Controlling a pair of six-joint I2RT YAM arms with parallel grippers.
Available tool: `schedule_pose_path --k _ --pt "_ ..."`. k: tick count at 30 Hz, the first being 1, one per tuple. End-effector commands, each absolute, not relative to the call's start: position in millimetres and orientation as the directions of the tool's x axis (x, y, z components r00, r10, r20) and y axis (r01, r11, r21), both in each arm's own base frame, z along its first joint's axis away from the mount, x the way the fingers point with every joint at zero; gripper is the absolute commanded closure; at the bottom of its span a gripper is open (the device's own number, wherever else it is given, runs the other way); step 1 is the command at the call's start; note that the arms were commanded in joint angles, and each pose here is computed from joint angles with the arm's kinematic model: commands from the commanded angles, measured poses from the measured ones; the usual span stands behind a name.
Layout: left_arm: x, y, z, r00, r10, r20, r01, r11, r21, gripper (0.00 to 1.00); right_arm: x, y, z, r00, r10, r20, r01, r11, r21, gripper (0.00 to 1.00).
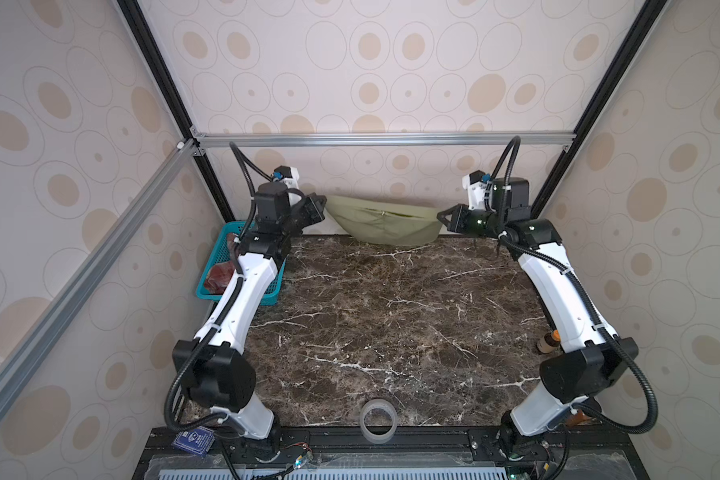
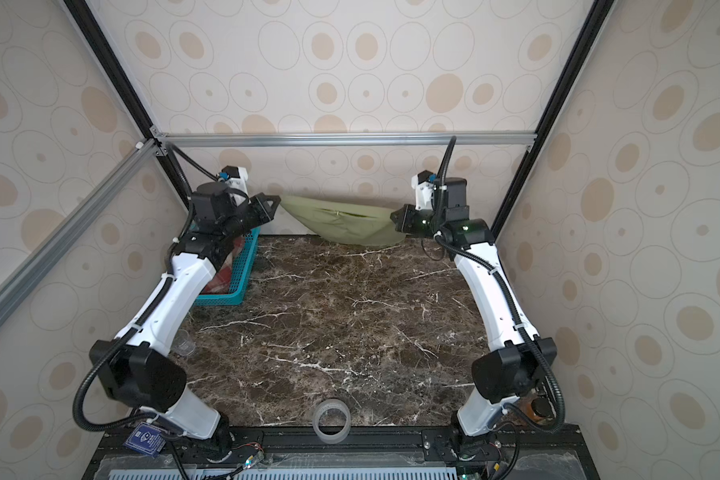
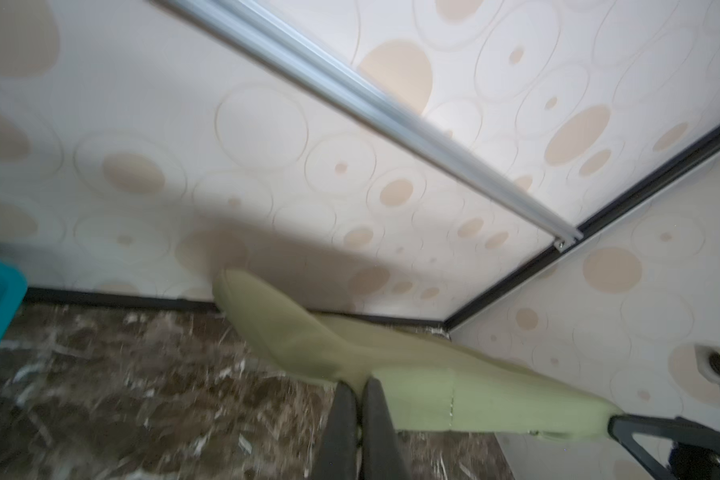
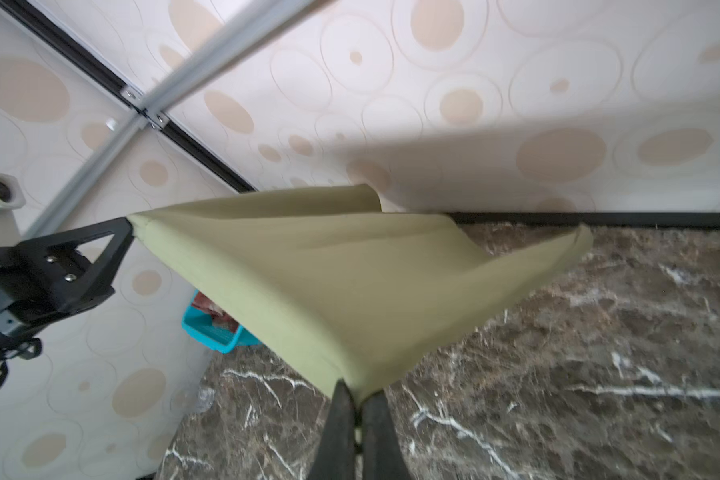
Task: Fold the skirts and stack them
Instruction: 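Lay the green skirt flat on the table, drawing it toward the robot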
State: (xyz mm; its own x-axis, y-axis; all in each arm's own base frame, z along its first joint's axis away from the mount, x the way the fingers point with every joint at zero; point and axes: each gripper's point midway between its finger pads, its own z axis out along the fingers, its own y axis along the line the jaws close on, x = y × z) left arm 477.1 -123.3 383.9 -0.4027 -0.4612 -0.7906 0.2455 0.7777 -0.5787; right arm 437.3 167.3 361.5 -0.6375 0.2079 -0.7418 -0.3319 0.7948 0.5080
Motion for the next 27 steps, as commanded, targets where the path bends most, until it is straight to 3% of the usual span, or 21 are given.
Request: schedule_pose_path --k 1,5,11,14,15,16,19,23,27 --pt "460.7 -92.7 333.9 -0.378 -0.55 -0.744 0.14 0.761 -0.634 1.0 418.4 151.7 295.6 -0.685 0.23 -0.691 -0.233 0.83 0.507 1.0" --pt "406.0 -93.9 220.0 -0.524 -0.573 -0.63 -0.015 0.746 -0.666 1.0 366.1 155.7 198.6 -0.77 0.243 -0.59 -0.137 0.841 0.524 1.0" --pt "331.5 -96.5 126.1 -0.644 -0.579 -0.5 -0.156 0.739 -0.655 1.0 294.2 169.7 108.6 -0.853 0.188 -0.486 -0.075 0.879 0.472 1.0" --pt "311.4 -100.1 112.6 -0.694 -0.552 -0.463 -0.175 0.752 -0.635 0.96 279.0 172.6 99.2 -0.867 0.175 -0.467 -0.07 0.884 0.462 0.96" --pt "307.2 -100.7 111.3 -0.706 -0.544 -0.454 -0.178 0.756 -0.63 0.82 276.2 173.0 99.0 -0.871 0.178 -0.458 -0.066 0.881 0.469 0.79" --pt "302.5 -100.0 110.9 -0.716 -0.536 -0.447 -0.183 0.762 -0.621 0.76 274.1 173.4 101.0 -0.873 0.178 -0.453 -0.066 0.879 0.472 0.62" --pt "297.5 -93.8 122.0 -0.719 -0.508 -0.473 -0.18 0.795 -0.58 0.66 269.9 174.6 112.2 -0.874 0.169 -0.455 -0.073 0.881 0.468 0.46" --pt "309.1 -88.4 152.4 -0.686 -0.481 -0.547 -0.143 0.825 -0.546 0.62 272.7 180.3 129.5 -0.865 0.171 -0.472 -0.093 0.869 0.486 0.43" --pt "325.2 -99.5 159.8 -0.687 -0.471 -0.554 -0.096 0.814 -0.573 0.65 279.6 186.8 127.7 -0.869 0.173 -0.464 -0.092 0.864 0.495 0.44"
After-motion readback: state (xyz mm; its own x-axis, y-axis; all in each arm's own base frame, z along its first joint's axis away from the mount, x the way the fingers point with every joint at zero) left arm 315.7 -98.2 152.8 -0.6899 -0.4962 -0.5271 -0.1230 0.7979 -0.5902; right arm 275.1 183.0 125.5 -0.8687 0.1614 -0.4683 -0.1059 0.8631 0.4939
